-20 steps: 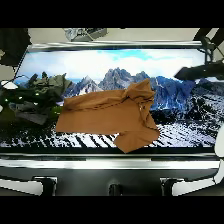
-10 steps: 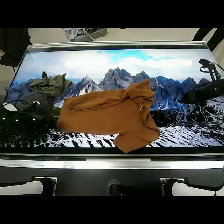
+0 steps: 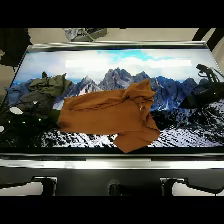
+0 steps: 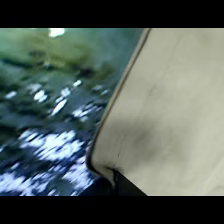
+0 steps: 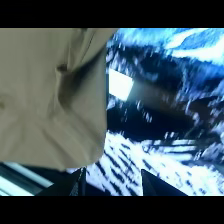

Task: Fold the shirts.

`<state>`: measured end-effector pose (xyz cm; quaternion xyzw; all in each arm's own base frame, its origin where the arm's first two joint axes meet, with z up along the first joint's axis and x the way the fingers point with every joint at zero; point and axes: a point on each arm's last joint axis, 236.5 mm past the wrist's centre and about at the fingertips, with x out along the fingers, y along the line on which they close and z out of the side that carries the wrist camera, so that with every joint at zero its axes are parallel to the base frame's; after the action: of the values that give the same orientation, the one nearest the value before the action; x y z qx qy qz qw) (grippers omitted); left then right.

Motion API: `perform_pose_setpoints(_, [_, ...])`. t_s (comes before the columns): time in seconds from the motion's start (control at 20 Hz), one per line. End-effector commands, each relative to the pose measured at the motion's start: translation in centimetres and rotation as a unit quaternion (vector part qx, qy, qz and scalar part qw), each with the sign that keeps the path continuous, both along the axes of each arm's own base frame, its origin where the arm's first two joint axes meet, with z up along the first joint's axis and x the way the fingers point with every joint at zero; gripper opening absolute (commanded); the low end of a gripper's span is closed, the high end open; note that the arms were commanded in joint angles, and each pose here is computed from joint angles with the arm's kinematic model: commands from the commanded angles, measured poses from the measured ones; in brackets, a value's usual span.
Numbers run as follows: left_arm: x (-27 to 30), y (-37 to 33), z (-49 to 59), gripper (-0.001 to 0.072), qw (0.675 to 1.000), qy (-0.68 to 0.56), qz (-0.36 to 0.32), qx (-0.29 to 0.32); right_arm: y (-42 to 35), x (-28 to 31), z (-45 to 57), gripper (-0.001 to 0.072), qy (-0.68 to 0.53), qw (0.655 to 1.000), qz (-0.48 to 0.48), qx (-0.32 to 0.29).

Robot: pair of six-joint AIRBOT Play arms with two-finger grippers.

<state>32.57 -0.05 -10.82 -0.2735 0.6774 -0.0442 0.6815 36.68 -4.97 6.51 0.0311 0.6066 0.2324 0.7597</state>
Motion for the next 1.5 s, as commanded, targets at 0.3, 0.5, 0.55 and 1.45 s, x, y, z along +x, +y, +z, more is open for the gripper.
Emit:
perform_pose_setpoints(0.3, [0.4,-0.2,0.4,0.0042,1.0,-0.014,-0.004,0.008,7.1,-11.1,-12.7,0.0492,0.133,0.981,-0.096,0.101])
perform_pose_setpoints(0.5, [0.5,-0.2,1.3,0.0042,1.0,-0.024,-0.006,0.01,8.4,-11.3,-16.0,0.049,0.127,0.973,-0.15,0.122])
perform_pose_setpoints(0.55, [0.5,-0.2,1.5,0.0042,1.0,-0.025,-0.007,0.01,8.6,-10.7,-16.2,0.049,0.115,0.972,-0.159,0.13])
perform_pose_setpoints(1.45, [9.2,1.0,29.4,0.0039,0.924,-0.372,-0.004,0.09,3.3,2.9,7.7,0.0044,-0.252,0.959,0.027,-0.128])
